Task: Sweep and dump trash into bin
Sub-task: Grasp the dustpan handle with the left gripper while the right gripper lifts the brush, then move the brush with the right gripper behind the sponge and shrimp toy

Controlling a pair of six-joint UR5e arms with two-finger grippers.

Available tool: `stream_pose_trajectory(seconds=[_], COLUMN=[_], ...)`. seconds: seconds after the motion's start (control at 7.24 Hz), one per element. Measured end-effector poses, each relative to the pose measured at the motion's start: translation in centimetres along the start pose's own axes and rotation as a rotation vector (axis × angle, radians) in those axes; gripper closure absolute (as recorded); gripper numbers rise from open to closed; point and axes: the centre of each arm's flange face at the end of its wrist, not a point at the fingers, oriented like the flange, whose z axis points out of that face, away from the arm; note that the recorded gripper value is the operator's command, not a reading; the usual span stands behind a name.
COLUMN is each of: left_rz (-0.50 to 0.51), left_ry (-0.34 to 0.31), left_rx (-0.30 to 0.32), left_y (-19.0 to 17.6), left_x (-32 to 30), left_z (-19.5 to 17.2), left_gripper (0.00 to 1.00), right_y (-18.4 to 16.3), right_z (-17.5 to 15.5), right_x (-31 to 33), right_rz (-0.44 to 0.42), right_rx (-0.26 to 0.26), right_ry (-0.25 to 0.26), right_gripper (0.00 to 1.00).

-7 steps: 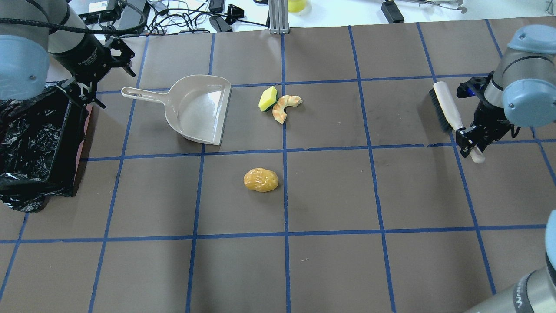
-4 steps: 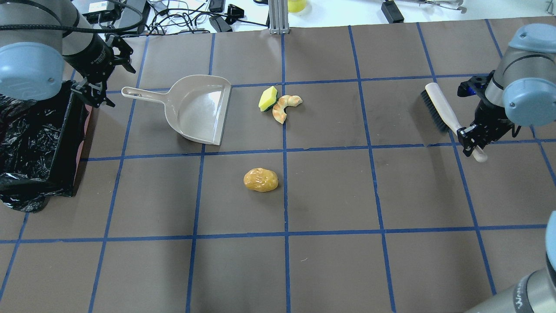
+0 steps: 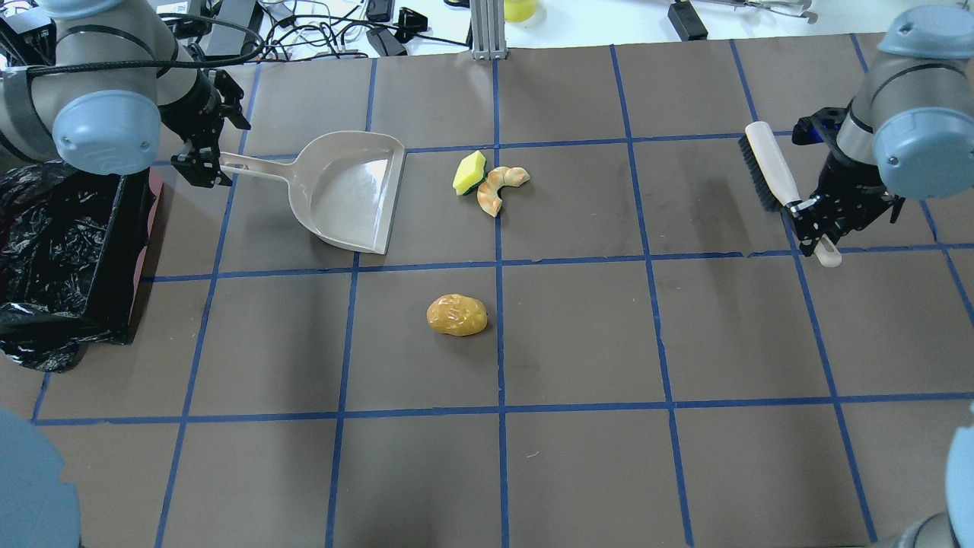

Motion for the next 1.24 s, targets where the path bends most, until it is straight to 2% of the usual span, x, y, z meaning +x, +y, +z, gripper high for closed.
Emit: stream_pose_trajectory(seconds=[0.41, 0.69, 0.97, 1.24], left_rz=[-0.016, -0.026, -0.029, -0.029], left_ry=[-0.001, -0.024, -0.060, -0.086], left_rx=[0.005, -0.002, -0.015, -0.023], left_y=[-1.4, -1.9, -1.9, -2.0], left_x=[3.7, 5.2, 5.7, 5.8], left_z=[3.0, 5.7, 8.3, 10.2], left_gripper=[0.02, 0.02, 0.02, 0.02], right_y=[0.1, 0.4, -0.8, -2.4], right_z=[-3.0, -2.7, -2.4, -1.7], right_x=[-13.4, -21.2, -28.0, -31.0], right_rz=[0.072, 0.143, 0.156, 0.156], right_rx=[0.001, 0.004, 0.015, -0.004], right_ry=[0.070, 0.096, 0.126, 0.138], right_gripper=[0.87, 0.88, 0.89, 0.89])
